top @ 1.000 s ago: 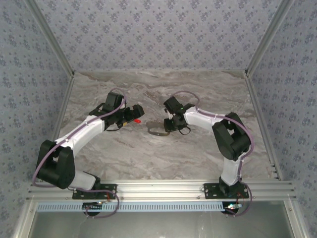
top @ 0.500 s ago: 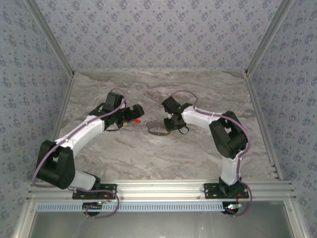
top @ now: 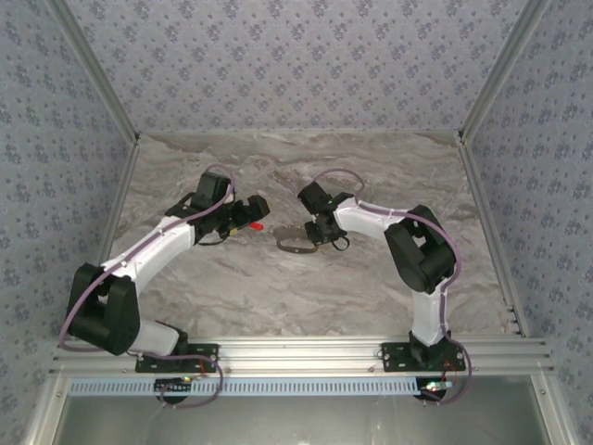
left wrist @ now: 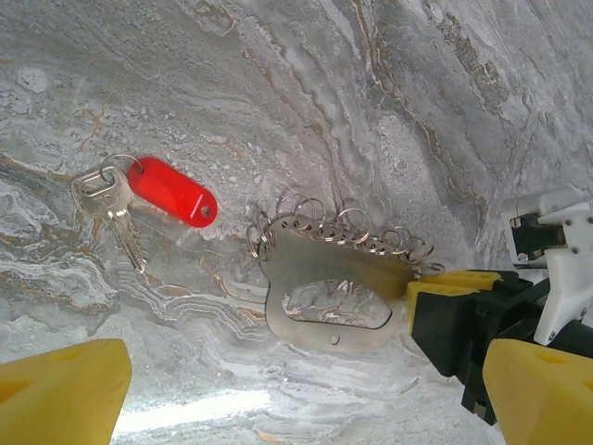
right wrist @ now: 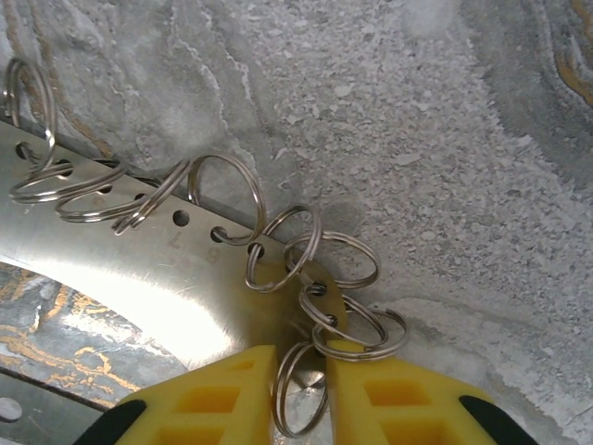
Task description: Put the keys on the keyring
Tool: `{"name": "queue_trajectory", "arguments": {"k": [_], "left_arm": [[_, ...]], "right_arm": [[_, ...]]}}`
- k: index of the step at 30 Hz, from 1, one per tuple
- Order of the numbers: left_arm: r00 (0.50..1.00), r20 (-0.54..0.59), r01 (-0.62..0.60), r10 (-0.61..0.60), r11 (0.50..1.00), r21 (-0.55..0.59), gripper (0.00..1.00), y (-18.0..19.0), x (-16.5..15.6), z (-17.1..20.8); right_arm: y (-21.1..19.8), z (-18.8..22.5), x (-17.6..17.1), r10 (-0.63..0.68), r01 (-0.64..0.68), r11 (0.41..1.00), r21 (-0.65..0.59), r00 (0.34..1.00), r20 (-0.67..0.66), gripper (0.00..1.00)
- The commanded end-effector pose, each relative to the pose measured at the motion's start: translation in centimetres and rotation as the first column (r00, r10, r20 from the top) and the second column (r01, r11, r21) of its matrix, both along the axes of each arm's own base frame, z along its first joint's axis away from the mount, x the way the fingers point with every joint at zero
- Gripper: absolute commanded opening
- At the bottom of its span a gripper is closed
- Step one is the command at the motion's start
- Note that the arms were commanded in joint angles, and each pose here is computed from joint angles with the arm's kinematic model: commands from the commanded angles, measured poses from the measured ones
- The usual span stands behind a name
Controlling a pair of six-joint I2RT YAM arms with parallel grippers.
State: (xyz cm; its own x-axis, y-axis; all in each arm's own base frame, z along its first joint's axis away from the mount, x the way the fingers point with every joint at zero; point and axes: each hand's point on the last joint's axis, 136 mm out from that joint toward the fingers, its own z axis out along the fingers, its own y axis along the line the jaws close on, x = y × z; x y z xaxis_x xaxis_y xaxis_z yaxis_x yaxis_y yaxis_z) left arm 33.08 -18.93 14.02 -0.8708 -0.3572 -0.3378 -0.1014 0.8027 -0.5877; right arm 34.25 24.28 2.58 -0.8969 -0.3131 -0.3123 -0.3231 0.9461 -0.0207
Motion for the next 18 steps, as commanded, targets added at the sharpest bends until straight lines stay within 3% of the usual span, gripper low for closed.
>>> {"name": "queue_trajectory", "arguments": {"k": [1, 7, 10, 14, 18], "left_arm": [[1.0, 0.024, 0.007, -0.007, 1.0, 0.0, 0.98, 0.1, -0.2, 0.6], [1.0, 0.024, 0.006, -0.006, 1.0, -0.001, 0.98, 0.1, 0.0, 0.7], [1.0, 0.027, -0.002, 0.002, 1.0, 0.006, 0.98, 0.2, 0.2, 0.9], [0.999, 0.034, -0.011, 0.011, 1.0, 0.001, 0.98, 0.2, 0.6, 2.3], [0.997, 0.081, -0.009, 0.012, 0.999, -0.034, 0.98, -0.2, 1.4, 5.8]], "right_arm": [[-0.4, 0.2, 0.2, 0.006, -0.006, 0.999, -0.048, 1.0, 0.007, 0.2], [-0.3, 0.6, 0.2, 0.021, -0.02, 0.999, -0.049, 1.0, 0.008, 0.0], [0.1, 2.1, 0.0, 0.042, -0.042, 0.999, -0.008, 0.999, -0.013, 0.0], [1.7, 7.3, 0.3, 0.083, -0.074, 0.974, 0.215, 0.996, -0.031, 0.0], [2.7, 15.5, 0.6, 0.115, -0.111, 0.867, 0.485, 0.993, 0.021, 0.0]]}}
